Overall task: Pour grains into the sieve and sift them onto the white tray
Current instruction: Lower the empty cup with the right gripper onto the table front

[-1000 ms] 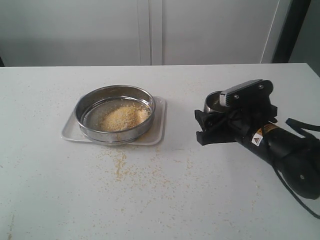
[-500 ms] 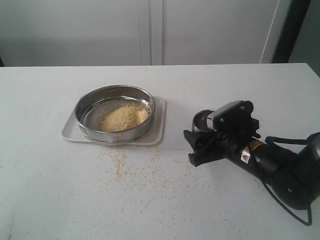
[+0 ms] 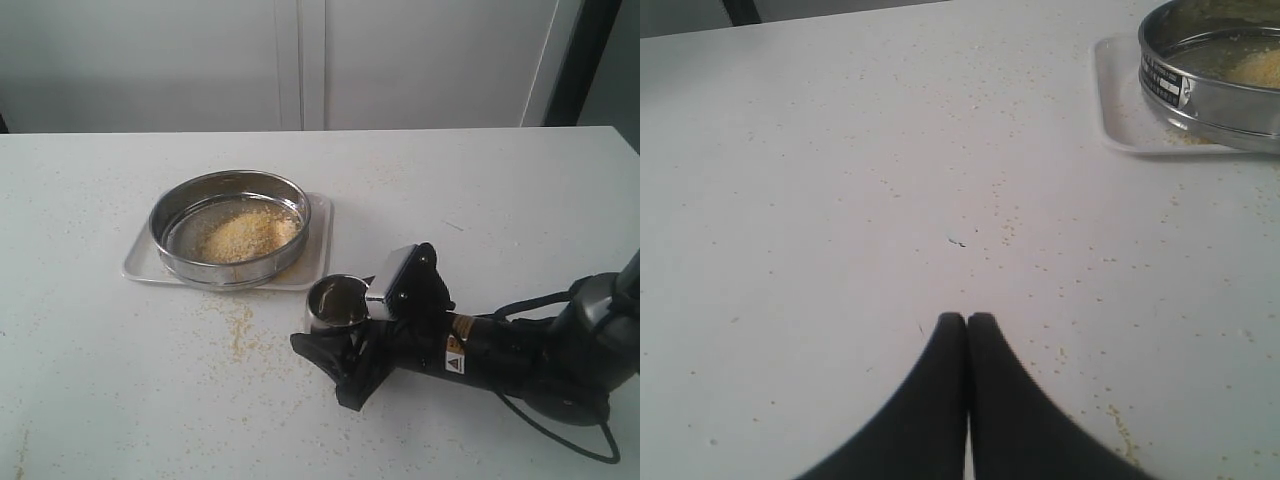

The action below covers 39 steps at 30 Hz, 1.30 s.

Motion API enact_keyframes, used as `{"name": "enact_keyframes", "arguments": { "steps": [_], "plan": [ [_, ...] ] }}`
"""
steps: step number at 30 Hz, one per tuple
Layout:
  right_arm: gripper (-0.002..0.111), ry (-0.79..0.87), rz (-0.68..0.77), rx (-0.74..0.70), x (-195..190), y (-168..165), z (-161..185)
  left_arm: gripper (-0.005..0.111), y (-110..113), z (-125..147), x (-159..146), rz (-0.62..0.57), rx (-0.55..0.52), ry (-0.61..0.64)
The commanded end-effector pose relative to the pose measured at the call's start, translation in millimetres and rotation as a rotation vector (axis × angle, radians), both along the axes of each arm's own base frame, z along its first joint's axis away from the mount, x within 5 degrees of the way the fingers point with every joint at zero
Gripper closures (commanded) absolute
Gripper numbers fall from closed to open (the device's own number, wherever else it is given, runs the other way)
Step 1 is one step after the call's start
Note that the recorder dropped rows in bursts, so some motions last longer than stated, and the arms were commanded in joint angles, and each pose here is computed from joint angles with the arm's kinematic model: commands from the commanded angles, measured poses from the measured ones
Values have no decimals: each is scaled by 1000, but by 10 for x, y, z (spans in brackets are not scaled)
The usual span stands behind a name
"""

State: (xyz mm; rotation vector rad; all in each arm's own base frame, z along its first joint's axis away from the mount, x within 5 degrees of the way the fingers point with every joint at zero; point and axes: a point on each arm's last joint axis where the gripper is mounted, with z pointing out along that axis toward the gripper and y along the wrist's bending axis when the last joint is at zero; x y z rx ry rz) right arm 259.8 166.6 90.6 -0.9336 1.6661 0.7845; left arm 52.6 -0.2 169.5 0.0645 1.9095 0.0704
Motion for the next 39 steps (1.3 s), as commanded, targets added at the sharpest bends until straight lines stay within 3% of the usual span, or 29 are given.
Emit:
{"name": "enact_keyframes", "arguments": {
  "steps": [1,9,12,15,23,26,39],
  "plan": [
    [108,-22,16,-5,2,10,-72,107,-1,-10,-1,3,-9,-2],
    [108,-48,37,-64,-14,0,-195,107,-1,-10,-1,3,-9,-2],
    [103,-49,37,-64,-14,0,-194,107,-1,-10,-1,3,-9,-2],
    [87,-49,37,-64,-14,0,-194,107,-1,-10,-1,3,-9,-2],
    [31,-64,39,-33,-12,9,-164,107,-1,-10,-1,3,-9,-2],
    [19,-62,38,-38,-12,8,-169,107,-1,-10,-1,3,-9,-2],
    [17,-113,37,-16,8,17,-2,107,-1,-10,-1,3,-9,-2]
  ]
}}
